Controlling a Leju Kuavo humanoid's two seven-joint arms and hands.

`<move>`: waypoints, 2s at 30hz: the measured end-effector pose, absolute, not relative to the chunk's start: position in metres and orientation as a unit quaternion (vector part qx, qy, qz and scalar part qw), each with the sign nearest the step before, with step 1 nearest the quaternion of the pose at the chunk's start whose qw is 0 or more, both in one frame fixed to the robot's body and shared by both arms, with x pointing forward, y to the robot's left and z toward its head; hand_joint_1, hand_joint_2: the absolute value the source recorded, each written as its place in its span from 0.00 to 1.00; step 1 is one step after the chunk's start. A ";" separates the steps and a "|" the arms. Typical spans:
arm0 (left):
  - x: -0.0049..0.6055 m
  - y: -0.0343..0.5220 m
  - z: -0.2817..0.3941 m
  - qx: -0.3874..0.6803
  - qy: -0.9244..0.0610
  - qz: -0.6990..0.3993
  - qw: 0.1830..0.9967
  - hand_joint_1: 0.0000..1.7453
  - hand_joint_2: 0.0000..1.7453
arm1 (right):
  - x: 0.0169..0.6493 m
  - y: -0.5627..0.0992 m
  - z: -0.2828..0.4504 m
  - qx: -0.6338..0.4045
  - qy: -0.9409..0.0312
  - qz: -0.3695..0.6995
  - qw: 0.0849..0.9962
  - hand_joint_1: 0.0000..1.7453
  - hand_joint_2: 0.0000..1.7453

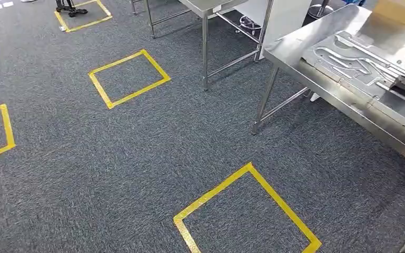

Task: Take the parts from the cabinet and place them on the table.

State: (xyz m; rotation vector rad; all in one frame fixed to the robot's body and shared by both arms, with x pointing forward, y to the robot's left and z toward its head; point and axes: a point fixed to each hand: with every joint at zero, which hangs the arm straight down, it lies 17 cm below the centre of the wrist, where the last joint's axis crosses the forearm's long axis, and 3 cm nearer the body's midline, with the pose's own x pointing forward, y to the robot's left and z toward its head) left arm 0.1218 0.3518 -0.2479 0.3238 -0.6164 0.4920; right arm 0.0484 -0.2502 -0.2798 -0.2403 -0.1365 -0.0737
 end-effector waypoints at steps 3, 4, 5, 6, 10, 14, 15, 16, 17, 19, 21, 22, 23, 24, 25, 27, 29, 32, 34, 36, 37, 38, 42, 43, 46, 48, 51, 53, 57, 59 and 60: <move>0.129 0.345 -0.247 0.147 -0.304 0.238 0.911 0.00 0.00 | 0.045 -0.250 -0.280 -0.120 -0.066 -0.033 0.990 0.00 0.00; 0.129 0.343 -0.247 0.144 -0.303 0.239 0.911 0.00 0.00 | 0.045 -0.250 -0.280 -0.120 -0.065 -0.033 0.990 0.00 0.00; 0.128 0.341 -0.248 0.142 -0.301 0.239 0.912 0.00 0.00 | 0.045 -0.250 -0.280 -0.121 -0.065 -0.032 0.990 0.00 0.00; 0.127 0.339 -0.249 0.140 -0.297 0.239 0.914 0.00 0.00 | 0.046 -0.250 -0.280 -0.121 -0.064 -0.032 0.990 0.00 0.00; 0.129 0.336 -0.251 0.137 -0.288 0.233 0.919 0.00 0.00 | 0.048 -0.248 -0.280 -0.121 -0.065 -0.033 0.990 0.00 0.00; 0.122 0.333 -0.254 0.138 -0.275 0.217 0.927 0.00 0.00 | 0.056 -0.247 -0.278 -0.124 -0.070 -0.035 0.989 0.00 0.00; 0.122 0.330 -0.255 0.136 -0.273 0.215 0.928 0.00 0.00 | 0.055 -0.247 -0.278 -0.124 -0.067 -0.037 0.989 0.00 0.00; 0.122 0.330 -0.255 0.135 -0.273 0.213 0.928 0.00 0.00 | 0.054 -0.247 -0.279 -0.125 -0.065 -0.038 0.989 0.00 0.00; 0.125 0.330 -0.254 0.135 -0.274 0.212 0.928 0.00 0.00 | 0.052 -0.247 -0.279 -0.125 -0.062 -0.039 0.989 0.00 0.00; 0.127 0.329 -0.254 0.134 -0.276 0.211 0.928 0.00 0.00 | 0.048 -0.246 -0.279 -0.125 -0.054 -0.040 0.990 0.00 0.00; 0.126 0.329 -0.254 0.133 -0.275 0.215 0.928 0.00 0.00 | 0.046 -0.246 -0.279 -0.125 -0.048 -0.039 0.990 0.00 0.00; 0.126 0.328 -0.254 0.132 -0.275 0.216 0.928 0.00 0.00 | 0.045 -0.245 -0.279 -0.125 -0.045 -0.039 0.990 0.00 0.00; 0.126 0.328 -0.254 0.132 -0.274 0.217 0.928 0.00 0.00 | 0.045 -0.245 -0.279 -0.127 -0.044 -0.038 0.990 0.00 0.00; 0.126 0.328 -0.255 0.131 -0.272 0.217 0.928 0.00 0.00 | 0.044 -0.245 -0.279 -0.128 -0.044 -0.037 0.990 0.00 0.00; 0.126 0.328 -0.255 0.130 -0.270 0.216 0.929 0.00 0.00 | 0.043 -0.246 -0.279 -0.131 -0.043 -0.038 0.990 0.00 0.00; 0.124 0.331 -0.256 0.132 -0.266 0.216 0.930 0.00 0.00 | 0.047 -0.244 -0.278 -0.131 -0.046 -0.036 0.990 0.00 0.00; 0.119 0.334 -0.257 0.135 -0.261 0.216 0.931 0.00 0.00 | 0.052 -0.243 -0.278 -0.131 -0.048 -0.034 0.990 0.00 0.00; 0.122 0.338 -0.256 0.138 -0.265 0.217 0.929 0.00 0.00 | 0.048 -0.240 -0.278 -0.129 -0.041 -0.031 0.990 0.00 0.00; 0.124 0.338 -0.255 0.137 -0.266 0.217 0.929 0.00 0.00 | 0.045 -0.238 -0.278 -0.128 -0.038 -0.030 0.991 0.00 0.00; 0.122 0.337 -0.256 0.137 -0.265 0.217 0.930 0.00 0.00 | 0.045 -0.238 -0.278 -0.128 -0.038 -0.030 0.991 0.00 0.00; 0.121 0.337 -0.256 0.137 -0.264 0.217 0.930 0.00 0.00 | 0.046 -0.238 -0.278 -0.127 -0.038 -0.030 0.991 0.00 0.00; 0.121 0.338 -0.256 0.137 -0.264 0.217 0.930 0.00 0.00 | 0.047 -0.238 -0.278 -0.127 -0.039 -0.030 0.991 0.00 0.00; 0.125 0.340 -0.255 0.139 -0.269 0.219 0.928 0.00 0.00 | 0.048 -0.238 -0.278 -0.126 -0.040 -0.027 0.991 0.00 0.00; 0.122 0.340 -0.255 0.140 -0.269 0.219 0.928 0.00 0.00 | 0.050 -0.238 -0.278 -0.126 -0.042 -0.026 0.991 0.00 0.00; 0.121 0.341 -0.255 0.142 -0.268 0.223 0.926 0.00 0.00 | 0.053 -0.238 -0.278 -0.127 -0.043 -0.021 0.991 0.00 0.00; 0.123 0.342 -0.255 0.142 -0.269 0.226 0.925 0.00 0.00 | 0.051 -0.238 -0.278 -0.127 -0.042 -0.017 0.991 0.00 0.00; 0.121 0.342 -0.255 0.144 -0.263 0.230 0.926 0.00 0.00 | 0.050 -0.239 -0.278 -0.128 -0.044 -0.009 0.991 0.00 0.00; 0.118 0.344 -0.256 0.148 -0.257 0.235 0.926 0.00 0.00 | 0.051 -0.239 -0.278 -0.129 -0.046 -0.004 0.991 0.00 0.00; 0.117 0.346 -0.257 0.156 -0.253 0.242 0.924 0.00 0.00 | 0.051 -0.239 -0.278 -0.129 -0.050 0.011 0.990 0.00 0.00; 0.111 0.347 -0.257 0.159 -0.248 0.246 0.923 0.00 0.00 | 0.054 -0.238 -0.278 -0.127 -0.054 0.022 0.990 0.00 0.00; 0.109 0.350 -0.258 0.161 -0.247 0.251 0.922 0.00 0.00 | 0.056 -0.237 -0.277 -0.126 -0.056 0.026 0.990 0.00 0.00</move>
